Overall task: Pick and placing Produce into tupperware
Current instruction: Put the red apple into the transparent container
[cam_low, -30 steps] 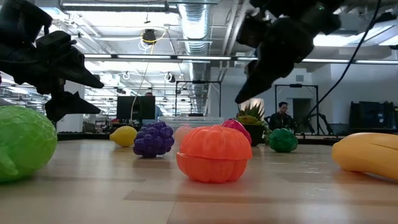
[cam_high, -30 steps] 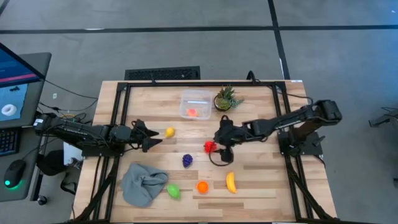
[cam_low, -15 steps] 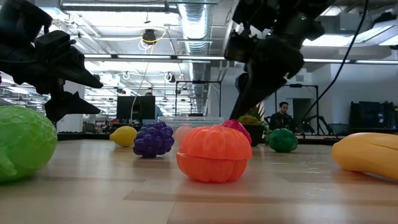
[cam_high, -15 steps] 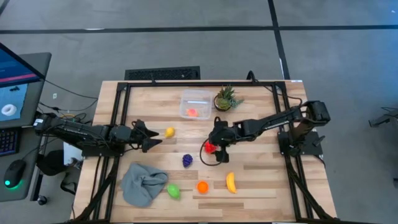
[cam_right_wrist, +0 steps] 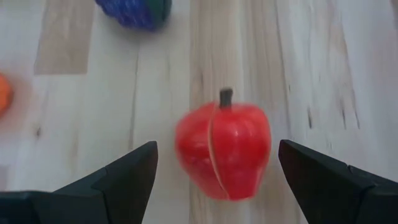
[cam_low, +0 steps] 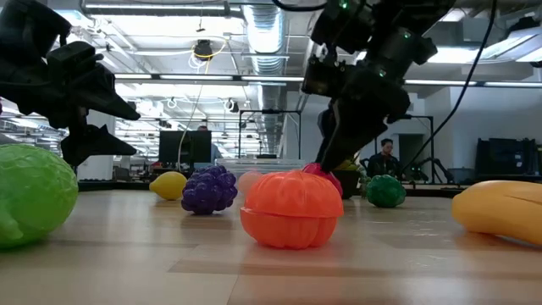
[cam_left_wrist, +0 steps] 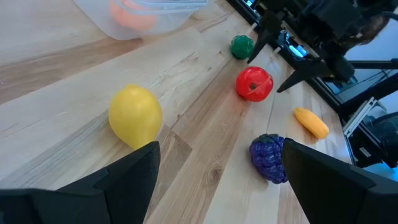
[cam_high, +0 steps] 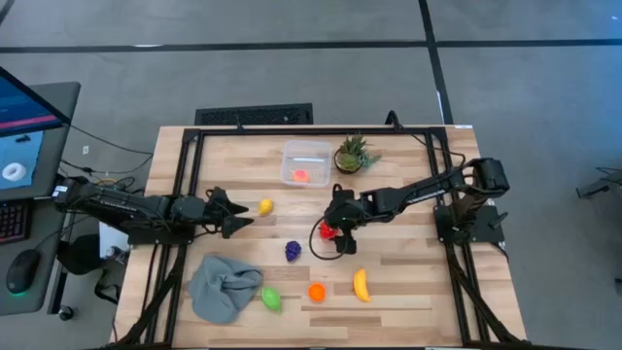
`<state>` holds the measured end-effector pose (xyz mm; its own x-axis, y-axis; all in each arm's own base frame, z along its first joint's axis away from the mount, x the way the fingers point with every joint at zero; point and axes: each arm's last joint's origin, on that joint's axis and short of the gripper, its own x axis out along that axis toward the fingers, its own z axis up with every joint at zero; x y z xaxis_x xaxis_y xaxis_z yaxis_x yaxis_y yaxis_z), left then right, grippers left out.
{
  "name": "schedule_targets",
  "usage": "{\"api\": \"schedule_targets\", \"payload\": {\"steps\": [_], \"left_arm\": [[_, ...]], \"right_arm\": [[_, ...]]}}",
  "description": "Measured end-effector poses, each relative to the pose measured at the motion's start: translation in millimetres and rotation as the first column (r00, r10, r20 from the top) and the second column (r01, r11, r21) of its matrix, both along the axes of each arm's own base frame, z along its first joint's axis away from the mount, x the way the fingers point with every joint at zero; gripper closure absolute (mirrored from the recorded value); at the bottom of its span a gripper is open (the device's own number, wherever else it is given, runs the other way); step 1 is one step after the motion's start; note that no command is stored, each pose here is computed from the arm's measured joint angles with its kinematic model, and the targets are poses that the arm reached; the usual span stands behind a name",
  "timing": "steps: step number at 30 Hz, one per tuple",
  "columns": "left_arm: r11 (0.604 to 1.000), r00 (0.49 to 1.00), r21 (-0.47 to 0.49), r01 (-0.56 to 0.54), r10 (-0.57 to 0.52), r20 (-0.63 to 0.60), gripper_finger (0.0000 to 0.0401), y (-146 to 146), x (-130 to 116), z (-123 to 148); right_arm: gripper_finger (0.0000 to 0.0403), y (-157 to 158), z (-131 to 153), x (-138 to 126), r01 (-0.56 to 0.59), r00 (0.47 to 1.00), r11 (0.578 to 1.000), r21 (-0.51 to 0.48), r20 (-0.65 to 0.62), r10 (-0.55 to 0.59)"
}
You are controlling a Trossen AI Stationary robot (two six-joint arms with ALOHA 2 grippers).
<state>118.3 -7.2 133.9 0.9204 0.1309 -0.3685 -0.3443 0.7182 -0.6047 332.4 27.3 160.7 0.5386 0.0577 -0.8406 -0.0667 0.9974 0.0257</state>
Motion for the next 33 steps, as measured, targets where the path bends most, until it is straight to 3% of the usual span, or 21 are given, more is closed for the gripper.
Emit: {"api": "schedule_targets", "payload": {"steps": [11, 33], "left_arm": [[1.000, 1.000, 0.000, -0.001, 0.001, 0.000, 0.0078, 0, 0, 0], [1.000, 1.000, 0.002, -0.006, 0.006, 0.001, 0.0078, 0, 0, 0]], "right_arm": [[0.0044, -11, 2, 4, 0.038, 0.999, 0.999, -0.012, 0.036, -0.038], [0.0044, -14, 3, 5, 0.011, 0.998, 1.000, -0.009, 0.055, -0.010]]}}
